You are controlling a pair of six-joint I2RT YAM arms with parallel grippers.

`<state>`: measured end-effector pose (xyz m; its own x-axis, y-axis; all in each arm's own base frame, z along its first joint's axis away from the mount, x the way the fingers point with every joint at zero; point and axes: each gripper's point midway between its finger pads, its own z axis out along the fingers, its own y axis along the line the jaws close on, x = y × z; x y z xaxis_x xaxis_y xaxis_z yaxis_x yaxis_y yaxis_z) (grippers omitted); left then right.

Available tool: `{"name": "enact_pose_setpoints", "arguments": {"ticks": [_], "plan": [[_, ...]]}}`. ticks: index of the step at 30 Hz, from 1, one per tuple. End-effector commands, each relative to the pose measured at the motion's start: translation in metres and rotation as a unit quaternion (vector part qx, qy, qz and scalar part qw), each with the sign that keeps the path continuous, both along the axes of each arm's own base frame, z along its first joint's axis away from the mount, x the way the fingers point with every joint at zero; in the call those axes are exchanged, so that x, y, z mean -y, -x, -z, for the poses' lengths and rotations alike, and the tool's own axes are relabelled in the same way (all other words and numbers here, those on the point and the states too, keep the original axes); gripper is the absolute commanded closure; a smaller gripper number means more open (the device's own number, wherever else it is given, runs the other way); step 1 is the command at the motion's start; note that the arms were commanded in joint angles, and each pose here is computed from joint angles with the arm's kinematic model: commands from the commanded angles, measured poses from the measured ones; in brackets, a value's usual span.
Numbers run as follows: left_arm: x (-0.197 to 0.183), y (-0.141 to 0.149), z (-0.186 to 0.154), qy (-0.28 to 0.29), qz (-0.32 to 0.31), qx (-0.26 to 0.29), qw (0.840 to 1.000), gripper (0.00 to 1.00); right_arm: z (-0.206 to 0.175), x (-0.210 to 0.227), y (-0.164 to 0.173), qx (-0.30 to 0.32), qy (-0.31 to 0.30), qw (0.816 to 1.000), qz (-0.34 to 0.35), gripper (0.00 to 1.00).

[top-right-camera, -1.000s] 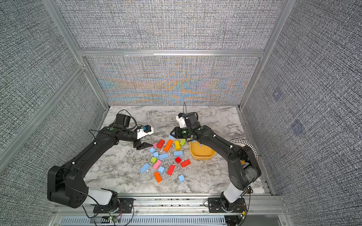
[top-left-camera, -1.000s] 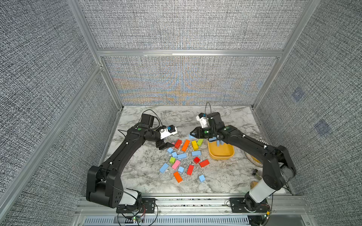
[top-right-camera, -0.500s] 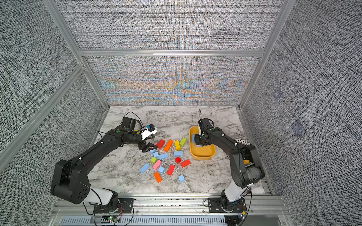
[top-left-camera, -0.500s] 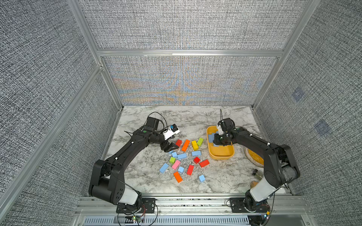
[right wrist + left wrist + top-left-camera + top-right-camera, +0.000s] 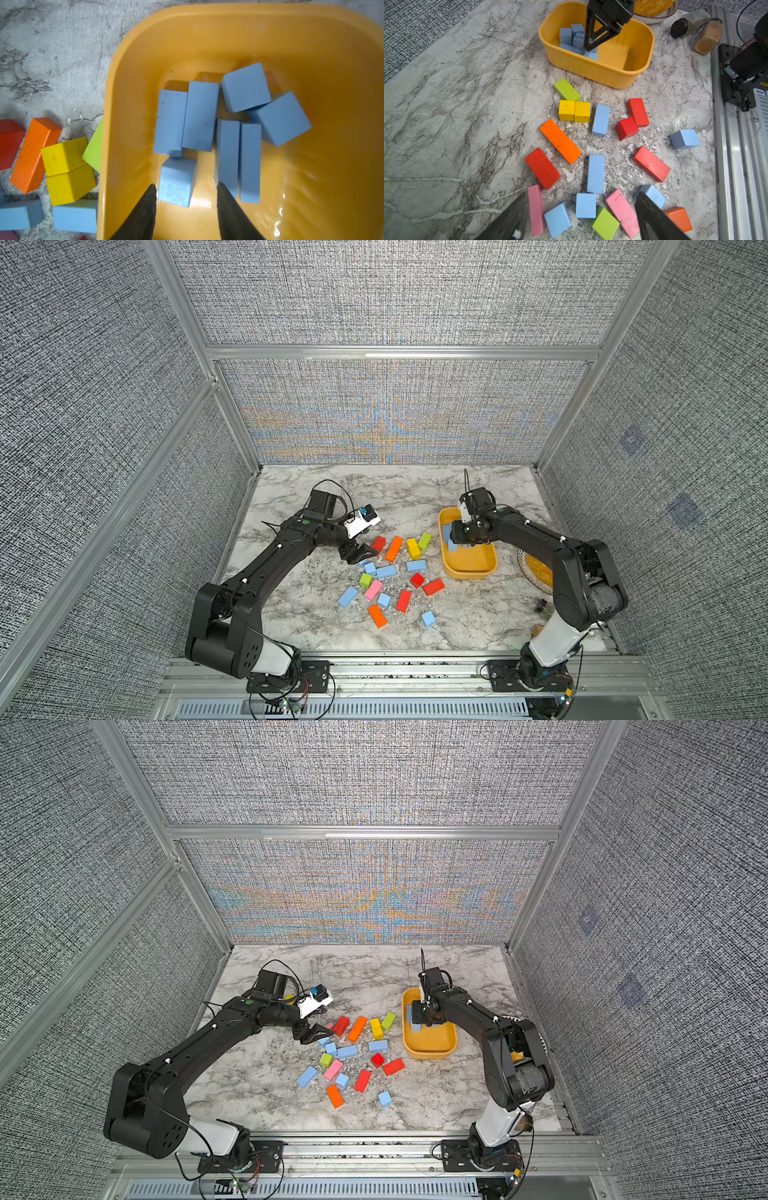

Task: Pick out the blue building blocks
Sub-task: Place the building block in the storage box, then pick up the building block from the center of the board.

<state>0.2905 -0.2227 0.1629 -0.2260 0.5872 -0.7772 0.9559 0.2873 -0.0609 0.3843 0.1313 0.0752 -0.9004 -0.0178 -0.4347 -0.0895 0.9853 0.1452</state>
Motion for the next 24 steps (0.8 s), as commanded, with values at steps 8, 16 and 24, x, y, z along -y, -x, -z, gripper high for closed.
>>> {"name": "enact_pose_setpoints", "arguments": {"ticks": [8,16,24], "plan": [[-0.010,-0.003,0.001,-0.016,-0.024,0.031,0.999,0.16,-0.052,-0.037,-0.002,0.070,-0.006,0.997,-0.041,0.49],[-0.031,-0.017,0.009,-0.019,-0.103,0.034,0.994,0.12,-0.084,-0.142,0.013,0.131,-0.025,0.976,-0.169,0.49],[-0.063,-0.033,-0.002,0.022,-0.185,0.038,0.982,0.08,-0.080,-0.212,0.019,0.129,-0.040,0.962,-0.235,0.49]]}}
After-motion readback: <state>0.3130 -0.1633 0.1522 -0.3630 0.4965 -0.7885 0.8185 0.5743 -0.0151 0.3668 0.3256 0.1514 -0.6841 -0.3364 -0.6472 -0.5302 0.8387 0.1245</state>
